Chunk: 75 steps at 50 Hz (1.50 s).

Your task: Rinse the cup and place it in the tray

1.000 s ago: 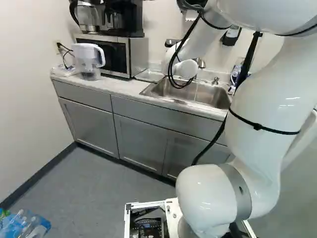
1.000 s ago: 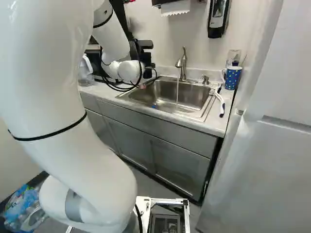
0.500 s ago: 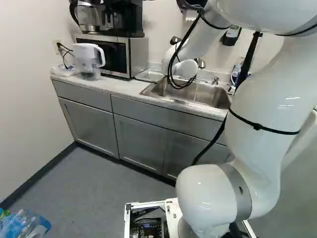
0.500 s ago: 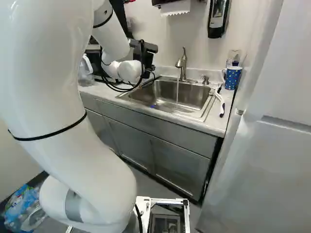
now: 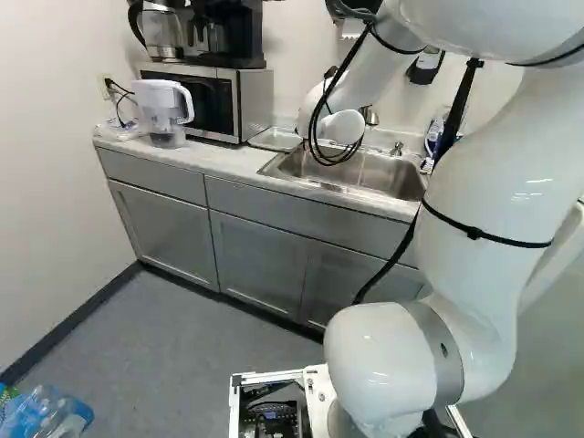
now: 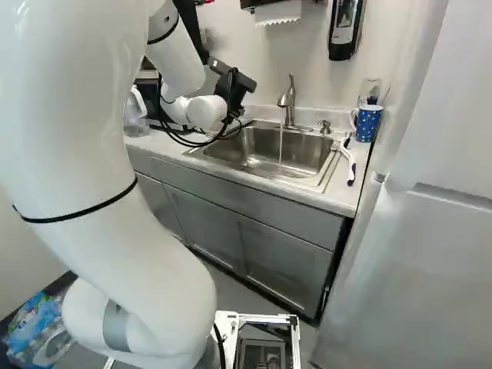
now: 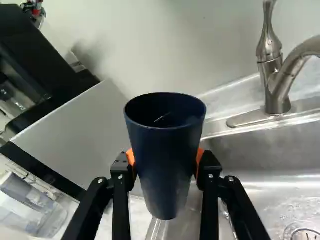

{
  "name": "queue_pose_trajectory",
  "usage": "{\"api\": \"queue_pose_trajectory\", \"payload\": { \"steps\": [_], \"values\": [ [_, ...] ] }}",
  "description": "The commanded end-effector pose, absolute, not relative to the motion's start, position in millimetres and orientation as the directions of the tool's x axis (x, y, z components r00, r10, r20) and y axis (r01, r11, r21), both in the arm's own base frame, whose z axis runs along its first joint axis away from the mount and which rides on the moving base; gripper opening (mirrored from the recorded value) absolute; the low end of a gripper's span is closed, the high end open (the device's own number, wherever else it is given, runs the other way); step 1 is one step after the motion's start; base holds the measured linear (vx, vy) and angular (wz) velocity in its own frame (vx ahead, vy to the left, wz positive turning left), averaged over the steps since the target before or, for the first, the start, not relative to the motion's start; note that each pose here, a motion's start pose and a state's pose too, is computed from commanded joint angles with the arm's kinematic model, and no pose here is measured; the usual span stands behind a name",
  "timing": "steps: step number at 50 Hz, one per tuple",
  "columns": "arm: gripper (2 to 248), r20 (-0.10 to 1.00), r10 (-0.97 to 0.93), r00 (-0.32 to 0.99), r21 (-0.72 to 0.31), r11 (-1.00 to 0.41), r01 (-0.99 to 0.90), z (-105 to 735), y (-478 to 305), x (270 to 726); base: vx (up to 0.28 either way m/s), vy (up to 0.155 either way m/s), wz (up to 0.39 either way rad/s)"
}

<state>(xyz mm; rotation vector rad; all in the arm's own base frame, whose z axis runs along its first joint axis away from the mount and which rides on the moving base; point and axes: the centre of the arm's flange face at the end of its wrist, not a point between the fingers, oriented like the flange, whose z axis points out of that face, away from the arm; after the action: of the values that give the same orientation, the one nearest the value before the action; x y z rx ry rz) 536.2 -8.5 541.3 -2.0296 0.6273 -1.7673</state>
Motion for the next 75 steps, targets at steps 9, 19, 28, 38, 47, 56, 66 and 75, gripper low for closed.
{"api": "queue_pose_trajectory", "payload": {
  "steps": [9, 19, 28, 38, 47, 56, 66, 75],
  "values": [
    [125, 0.764, -0.636, 0.103, -0.629, -0.771, -0.096, 541.3, -8.5, 536.2, 0.000, 0.000, 0.000],
    [125, 0.696, -0.712, 0.092, -0.704, -0.702, -0.106, 541.3, -8.5, 536.2, 0.000, 0.000, 0.000],
    [125, 0.627, -0.775, 0.082, -0.767, -0.632, -0.114, 541.3, -8.5, 536.2, 0.000, 0.000, 0.000],
    [125, 0.542, -0.837, 0.069, -0.828, -0.547, -0.122, 541.3, -8.5, 536.2, 0.000, 0.000, 0.000],
    [125, 0.462, -0.885, 0.057, -0.876, -0.465, -0.128, 541.3, -8.5, 536.2, 0.000, 0.000, 0.000],
    [125, 0.377, -0.925, 0.045, -0.916, -0.379, -0.133, 541.3, -8.5, 536.2, 0.000, 0.000, 0.000],
    [125, 0.279, -0.960, 0.031, -0.950, -0.280, -0.137, 541.3, -8.5, 536.2, 0.000, 0.000, 0.000],
    [125, 0.188, -0.982, 0.018, -0.972, -0.188, -0.139, 541.3, -8.5, 536.2, 0.000, 0.000, 0.000]
  ]
}}
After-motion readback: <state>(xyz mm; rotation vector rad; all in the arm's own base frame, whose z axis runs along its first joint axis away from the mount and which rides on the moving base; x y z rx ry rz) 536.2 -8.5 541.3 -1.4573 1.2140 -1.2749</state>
